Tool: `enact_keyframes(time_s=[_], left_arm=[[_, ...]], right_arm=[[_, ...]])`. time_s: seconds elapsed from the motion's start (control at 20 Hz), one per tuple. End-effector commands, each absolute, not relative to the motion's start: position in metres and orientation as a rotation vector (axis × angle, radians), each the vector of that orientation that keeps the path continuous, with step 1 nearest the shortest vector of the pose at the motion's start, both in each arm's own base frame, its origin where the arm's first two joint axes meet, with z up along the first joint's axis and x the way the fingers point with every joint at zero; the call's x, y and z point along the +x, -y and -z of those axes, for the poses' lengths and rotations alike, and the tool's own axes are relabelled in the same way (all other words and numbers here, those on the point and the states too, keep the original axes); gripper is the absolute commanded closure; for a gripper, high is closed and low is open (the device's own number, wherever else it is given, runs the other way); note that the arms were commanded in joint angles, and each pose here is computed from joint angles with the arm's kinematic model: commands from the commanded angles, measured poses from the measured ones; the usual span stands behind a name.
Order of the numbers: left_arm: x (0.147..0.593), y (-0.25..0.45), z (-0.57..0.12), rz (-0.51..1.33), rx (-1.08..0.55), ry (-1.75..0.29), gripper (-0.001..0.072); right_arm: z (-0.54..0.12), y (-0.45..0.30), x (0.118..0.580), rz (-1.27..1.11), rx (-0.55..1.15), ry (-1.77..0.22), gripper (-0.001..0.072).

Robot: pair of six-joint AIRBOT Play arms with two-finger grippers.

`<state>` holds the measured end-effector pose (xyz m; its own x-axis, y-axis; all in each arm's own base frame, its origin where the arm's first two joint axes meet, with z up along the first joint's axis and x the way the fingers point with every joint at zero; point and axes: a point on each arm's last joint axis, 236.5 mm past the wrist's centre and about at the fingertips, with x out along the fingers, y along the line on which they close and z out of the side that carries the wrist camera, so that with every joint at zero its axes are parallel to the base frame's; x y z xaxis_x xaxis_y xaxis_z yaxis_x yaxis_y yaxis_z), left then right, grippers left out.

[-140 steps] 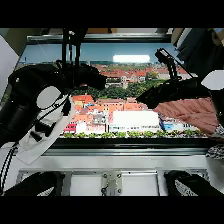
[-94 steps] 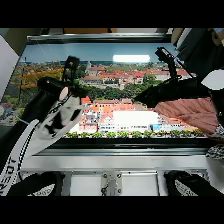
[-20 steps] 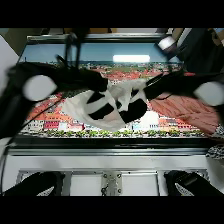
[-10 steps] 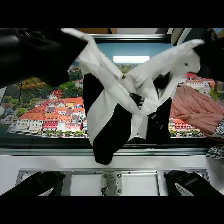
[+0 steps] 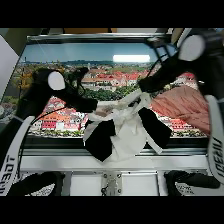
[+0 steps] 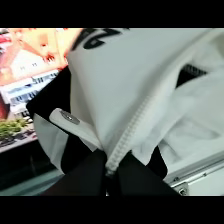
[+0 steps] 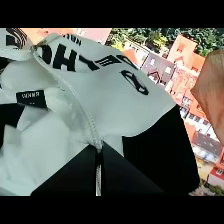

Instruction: Fold the clothes and pants, and hang the long-sleeved shirts on hangers.

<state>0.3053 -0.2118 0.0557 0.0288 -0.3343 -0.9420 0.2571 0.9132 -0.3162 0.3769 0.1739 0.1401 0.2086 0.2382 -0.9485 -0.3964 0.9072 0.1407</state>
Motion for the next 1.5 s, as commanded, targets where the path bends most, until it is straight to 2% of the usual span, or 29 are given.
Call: enact_keyframes(time_s=[0.0,0.05,0.1,0.15,0.35,0.45,0.6,0.7,0.85,0.95,1.1,1.45], left_arm=[[0.3,0.231,0.002,0.528,-0.147,-1.609,0.069],[0.306,0.232,0.006,0.532,-0.141,-1.606,0.069],[0.314,0.232,0.007,0.527,-0.148,-1.6,0.069],[0.32,0.233,0.006,0.527,-0.149,-1.593,0.069],[0.351,0.228,-0.008,0.509,-0.186,-1.518,0.069],[0.356,0.224,-0.011,0.501,-0.195,-1.508,0.069],[0.357,0.222,-0.01,0.496,-0.2,-1.507,0.069],[0.357,0.222,-0.01,0.496,-0.2,-1.506,0.069],[0.36,0.222,-0.011,0.495,-0.202,-1.497,0.069],[0.36,0.223,-0.011,0.495,-0.203,-1.496,0.069],[0.36,0.223,-0.011,0.496,-0.203,-1.495,0.069],[0.365,0.224,-0.011,0.494,-0.208,-1.473,0.069]], right_arm=[[-0.054,-0.18,0.436,-0.346,-0.075,-1.347,0.0684],[-0.042,-0.18,0.45,-0.331,-0.054,-1.329,0.0658],[-0.037,-0.18,0.461,-0.325,-0.036,-1.306,0.0401],[-0.039,-0.179,0.471,-0.321,-0.018,-1.269,0.0078],[-0.078,-0.159,0.481,-0.301,0.039,-1.173,0.0059],[-0.087,-0.15,0.465,-0.297,0.055,-1.198,0.0059],[-0.06,-0.134,0.43,-0.237,0.124,-1.305,0.0059],[-0.026,-0.135,0.406,-0.237,0.213,-1.379,0.0059],[0.014,-0.155,0.389,-0.276,0.489,-1.42,0.0059],[0.034,-0.163,0.392,-0.261,0.634,-1.389,0.0059],[0.055,-0.172,0.399,-0.223,0.752,-1.337,0.0059],[0.074,-0.188,0.423,-0.185,0.767,-1.235,0.006]])
